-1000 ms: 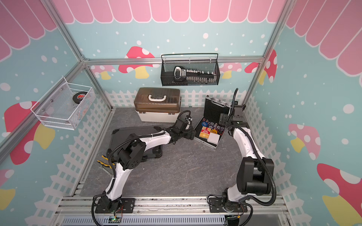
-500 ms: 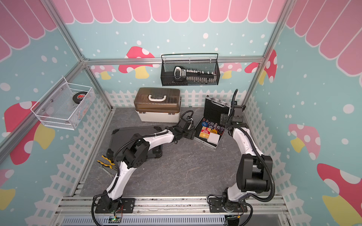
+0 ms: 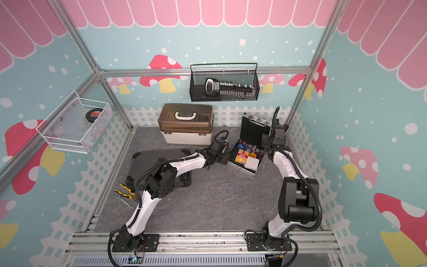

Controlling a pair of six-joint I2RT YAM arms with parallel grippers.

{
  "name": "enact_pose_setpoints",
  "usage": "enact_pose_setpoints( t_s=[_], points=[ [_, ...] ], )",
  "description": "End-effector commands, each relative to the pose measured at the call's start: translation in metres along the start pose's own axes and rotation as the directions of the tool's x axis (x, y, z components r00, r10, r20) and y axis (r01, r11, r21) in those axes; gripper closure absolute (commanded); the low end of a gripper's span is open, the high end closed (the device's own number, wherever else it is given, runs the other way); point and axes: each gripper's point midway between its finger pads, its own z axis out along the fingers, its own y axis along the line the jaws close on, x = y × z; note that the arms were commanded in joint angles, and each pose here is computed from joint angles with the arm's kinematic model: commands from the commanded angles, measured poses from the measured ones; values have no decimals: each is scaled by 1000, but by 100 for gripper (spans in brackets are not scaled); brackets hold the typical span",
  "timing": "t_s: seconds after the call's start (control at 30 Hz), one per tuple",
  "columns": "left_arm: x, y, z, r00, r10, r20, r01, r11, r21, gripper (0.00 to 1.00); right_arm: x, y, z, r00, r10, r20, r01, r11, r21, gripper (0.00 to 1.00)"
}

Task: Close the poker set cases
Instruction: Move the poker set case to the center of the board.

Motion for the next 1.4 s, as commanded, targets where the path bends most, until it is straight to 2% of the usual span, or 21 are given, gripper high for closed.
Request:
enact_pose_setpoints(
  t_s=[0.0, 0.3, 0.4, 0.53, 0.63, 0.93, 1.07, 1.37],
  points=[
    [15, 2, 5, 998, 38, -53, -40, 999, -31, 30, -2, -2, 8, 999, -12, 30, 12, 1000, 15, 32],
    [19, 1, 6, 997, 45, -65, -47, 999, -28, 36, -2, 0, 15, 995, -21, 100, 20, 1000, 16, 46],
    [19, 1, 5, 997, 44, -65, -46, 999, -29, 38, -1, 1, 17, 992, -27, 120, 25, 1000, 15, 53],
    [19, 1, 5, 997, 45, -68, -47, 999, -27, 41, -1, 5, 20, 989, -34, 144, 34, 999, 4, 68],
    [18, 1, 5, 997, 48, -67, -50, 998, -24, 42, 0, 6, 23, 989, -36, 146, 36, 999, -1, 75],
    [21, 8, 3, 995, 41, -87, -44, 998, -38, 46, 12, 14, 27, 989, -61, 133, 66, 997, -34, 92],
    [26, 11, 4, 994, 31, -102, -35, 998, -42, 49, 17, 18, 26, 989, -68, 128, 76, 996, -56, 96],
    [32, 21, -2, 993, 15, -120, -25, 997, -76, 61, 25, 27, 23, 993, -32, 113, 45, 992, -117, 97]
  ],
)
